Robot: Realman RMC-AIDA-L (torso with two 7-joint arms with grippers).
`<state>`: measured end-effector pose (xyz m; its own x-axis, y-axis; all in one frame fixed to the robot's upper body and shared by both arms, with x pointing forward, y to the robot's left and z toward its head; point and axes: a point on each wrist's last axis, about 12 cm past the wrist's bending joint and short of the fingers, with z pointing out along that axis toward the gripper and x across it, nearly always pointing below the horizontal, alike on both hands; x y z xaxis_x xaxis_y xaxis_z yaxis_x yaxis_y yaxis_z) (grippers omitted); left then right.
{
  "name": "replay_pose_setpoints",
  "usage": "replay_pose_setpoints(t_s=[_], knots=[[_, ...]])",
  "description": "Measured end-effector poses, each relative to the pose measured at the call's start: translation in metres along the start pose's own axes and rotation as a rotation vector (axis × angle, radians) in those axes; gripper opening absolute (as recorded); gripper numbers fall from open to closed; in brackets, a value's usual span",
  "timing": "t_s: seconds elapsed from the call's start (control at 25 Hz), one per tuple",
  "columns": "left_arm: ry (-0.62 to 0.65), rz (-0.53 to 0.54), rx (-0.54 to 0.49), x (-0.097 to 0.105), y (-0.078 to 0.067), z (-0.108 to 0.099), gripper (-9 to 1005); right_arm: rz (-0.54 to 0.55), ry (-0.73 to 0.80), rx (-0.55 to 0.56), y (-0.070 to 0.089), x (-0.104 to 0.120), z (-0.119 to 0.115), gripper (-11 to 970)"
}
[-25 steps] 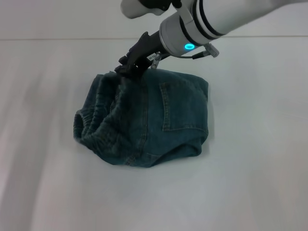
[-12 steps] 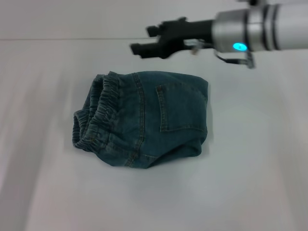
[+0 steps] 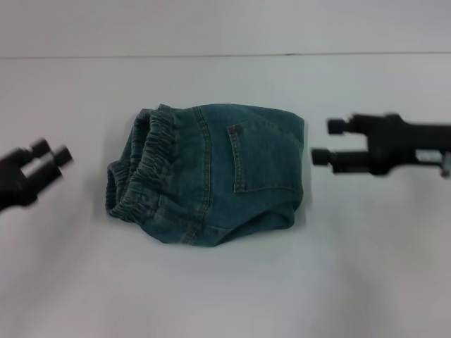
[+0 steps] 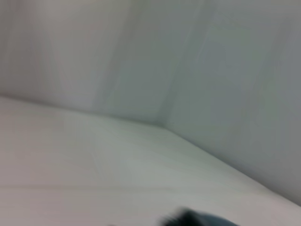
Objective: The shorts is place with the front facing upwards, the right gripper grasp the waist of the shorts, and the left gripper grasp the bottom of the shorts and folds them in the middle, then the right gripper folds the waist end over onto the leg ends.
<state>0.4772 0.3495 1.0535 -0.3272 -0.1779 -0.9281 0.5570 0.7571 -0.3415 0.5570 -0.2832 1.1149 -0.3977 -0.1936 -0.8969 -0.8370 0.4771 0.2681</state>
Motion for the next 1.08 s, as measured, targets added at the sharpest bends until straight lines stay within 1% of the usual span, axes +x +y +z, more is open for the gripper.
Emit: replay_pose_setpoints(t_s=[0.12, 0.2, 0.36, 0.56, 0.64, 0.88, 1.08], knots=[[0.077, 0.012, 0.118, -0.004, -0.009, -0.005, 518, 0.012, -0.028, 0.034, 0.005, 0.028, -0.012, 866], [0.100, 0.020, 0.169, -0.006, -0.013, -0.008, 518, 0.031, -0.029, 0.037, 0.006, 0.039, -0.013, 864], [0.147, 0.024, 0.240, -0.011, -0.017, -0.009, 518, 0.046, -0.018, 0.026, 0.007, 0.045, -0.011, 860], [0.218, -0.007, 0.275, -0.012, -0.018, -0.001, 519, 0.040, 0.000, 0.017, 0.007, 0.044, -0.008, 858], [0.233, -0.007, 0.282, -0.012, -0.018, 0.001, 621, 0.037, 0.006, 0.013, 0.007, 0.044, -0.006, 858], [0.237, -0.011, 0.285, -0.011, -0.019, 0.003, 853, 0.042, 0.012, 0.003, 0.008, 0.043, -0.002, 858], [0.245, -0.014, 0.294, -0.010, -0.020, 0.003, 923, 0.044, 0.024, -0.012, 0.009, 0.042, 0.001, 858]])
